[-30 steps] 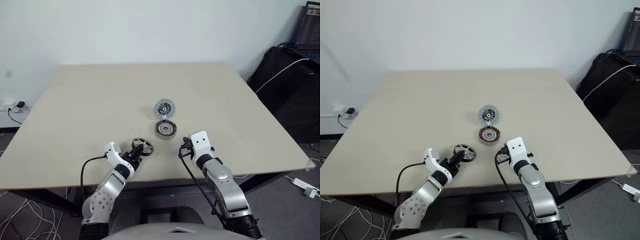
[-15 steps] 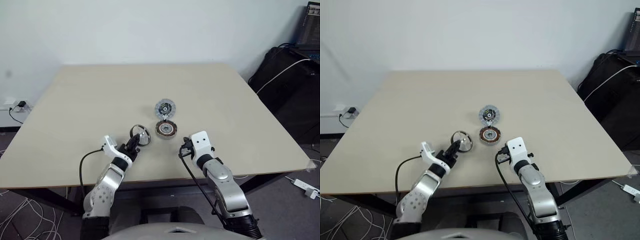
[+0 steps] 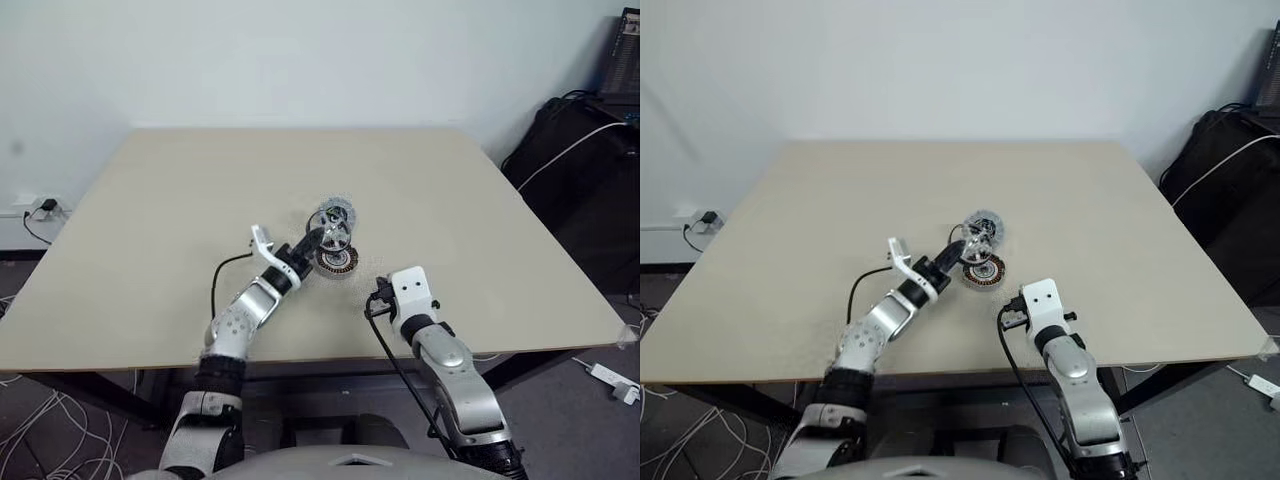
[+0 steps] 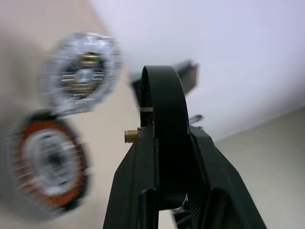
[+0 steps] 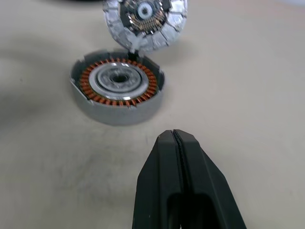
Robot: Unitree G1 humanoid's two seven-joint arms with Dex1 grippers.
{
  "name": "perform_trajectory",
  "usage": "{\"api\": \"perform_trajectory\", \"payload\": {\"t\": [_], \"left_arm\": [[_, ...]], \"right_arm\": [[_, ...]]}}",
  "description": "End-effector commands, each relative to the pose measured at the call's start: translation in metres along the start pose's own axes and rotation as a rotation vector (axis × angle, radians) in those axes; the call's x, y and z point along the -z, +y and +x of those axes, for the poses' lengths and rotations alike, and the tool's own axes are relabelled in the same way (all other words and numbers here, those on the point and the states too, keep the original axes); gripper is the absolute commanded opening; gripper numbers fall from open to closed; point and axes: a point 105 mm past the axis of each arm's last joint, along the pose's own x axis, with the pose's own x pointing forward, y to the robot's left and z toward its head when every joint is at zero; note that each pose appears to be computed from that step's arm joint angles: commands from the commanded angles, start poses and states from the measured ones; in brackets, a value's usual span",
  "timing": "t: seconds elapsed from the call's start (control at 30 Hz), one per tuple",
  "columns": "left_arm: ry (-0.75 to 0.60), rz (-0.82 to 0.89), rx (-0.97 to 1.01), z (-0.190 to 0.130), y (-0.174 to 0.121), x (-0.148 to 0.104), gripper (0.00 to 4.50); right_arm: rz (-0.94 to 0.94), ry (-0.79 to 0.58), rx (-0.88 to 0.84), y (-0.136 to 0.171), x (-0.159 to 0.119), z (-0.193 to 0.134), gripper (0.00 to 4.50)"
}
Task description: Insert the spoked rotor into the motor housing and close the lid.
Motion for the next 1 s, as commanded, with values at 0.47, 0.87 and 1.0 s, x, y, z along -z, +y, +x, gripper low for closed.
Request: {"api": "perform_trajectory", "payload": {"t": [0.47, 0.87, 1.0], "left_arm": [[0.001, -0.199, -0.059, 0.034, 0.009, 0.043, 0.42], [-0.020, -0.239, -0.098, 0.039, 0.021, 0.045, 0.42], [-0.022, -0.237, -0.120, 0.038, 0.025, 0.046, 0.42]], "right_arm": [[0.005, -0.068, 0.041, -0.006, -0.020, -0.003, 0.00], [0.006, -0.066, 0.045, -0.006, -0.020, -0.004, 0.00], [0.007, -0.065, 0.051, -0.007, -0.020, -0.005, 0.00]]}}
